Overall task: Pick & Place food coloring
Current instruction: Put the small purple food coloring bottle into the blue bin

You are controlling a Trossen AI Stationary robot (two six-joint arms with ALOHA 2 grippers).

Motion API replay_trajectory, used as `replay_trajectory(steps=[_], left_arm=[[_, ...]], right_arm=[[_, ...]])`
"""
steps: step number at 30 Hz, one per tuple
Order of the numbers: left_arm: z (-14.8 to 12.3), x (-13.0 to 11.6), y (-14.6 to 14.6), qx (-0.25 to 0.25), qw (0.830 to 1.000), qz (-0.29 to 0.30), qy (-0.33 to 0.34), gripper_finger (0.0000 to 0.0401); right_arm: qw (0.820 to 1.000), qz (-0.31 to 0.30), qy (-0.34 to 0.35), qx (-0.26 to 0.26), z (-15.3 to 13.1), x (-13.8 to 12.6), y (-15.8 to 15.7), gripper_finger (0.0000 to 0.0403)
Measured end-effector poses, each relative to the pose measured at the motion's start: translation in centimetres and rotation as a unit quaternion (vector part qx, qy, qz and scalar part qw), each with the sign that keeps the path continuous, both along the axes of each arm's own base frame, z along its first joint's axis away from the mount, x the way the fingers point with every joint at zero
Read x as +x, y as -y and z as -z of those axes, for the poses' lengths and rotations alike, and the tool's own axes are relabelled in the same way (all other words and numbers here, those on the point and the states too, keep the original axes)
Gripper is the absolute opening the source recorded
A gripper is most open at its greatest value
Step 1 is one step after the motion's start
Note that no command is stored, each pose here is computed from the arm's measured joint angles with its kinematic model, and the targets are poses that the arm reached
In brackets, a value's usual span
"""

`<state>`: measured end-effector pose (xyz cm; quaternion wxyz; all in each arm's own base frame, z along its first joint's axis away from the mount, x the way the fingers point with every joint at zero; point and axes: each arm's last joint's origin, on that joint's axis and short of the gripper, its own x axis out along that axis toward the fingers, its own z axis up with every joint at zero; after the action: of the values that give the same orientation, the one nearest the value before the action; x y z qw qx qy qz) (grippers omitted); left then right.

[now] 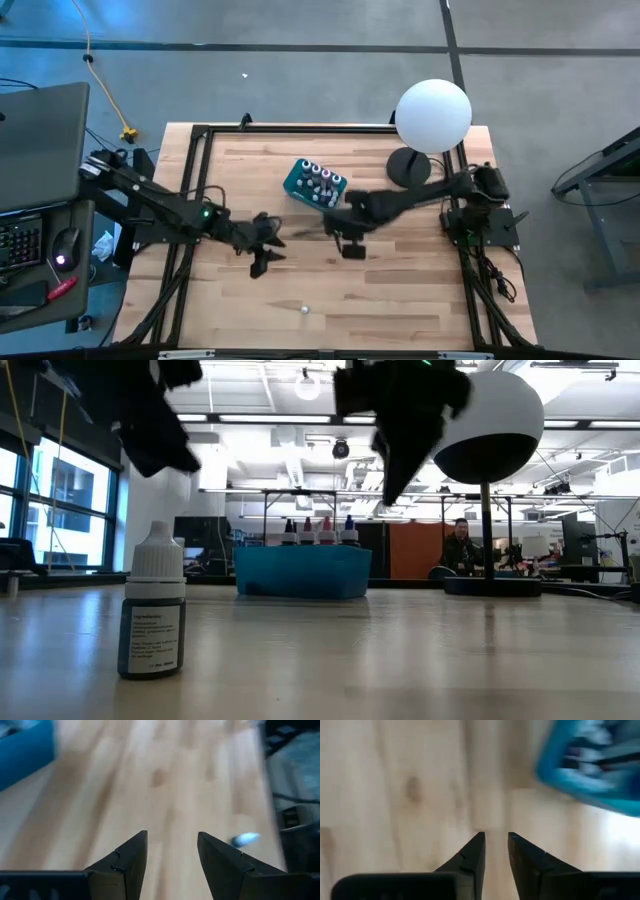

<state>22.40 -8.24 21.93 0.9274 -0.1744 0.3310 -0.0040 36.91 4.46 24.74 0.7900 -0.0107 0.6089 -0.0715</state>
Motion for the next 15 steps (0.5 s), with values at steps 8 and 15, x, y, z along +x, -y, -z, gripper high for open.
replay_trajectory(steps=[8,15], left_arm=[[1.8,1.4,3.4,0.003,0.998,0.063,0.017,0.0172],[2.6,5.3,6.8,0.025,0.992,0.111,-0.059,0.0172]], right_arm=[[0.989,-0.021,0.138,0.056,5.1,-2.9,-3.7,0.0044],[0.983,-0.025,0.182,0.027,7.6,-4.5,-4.5,0.0022]])
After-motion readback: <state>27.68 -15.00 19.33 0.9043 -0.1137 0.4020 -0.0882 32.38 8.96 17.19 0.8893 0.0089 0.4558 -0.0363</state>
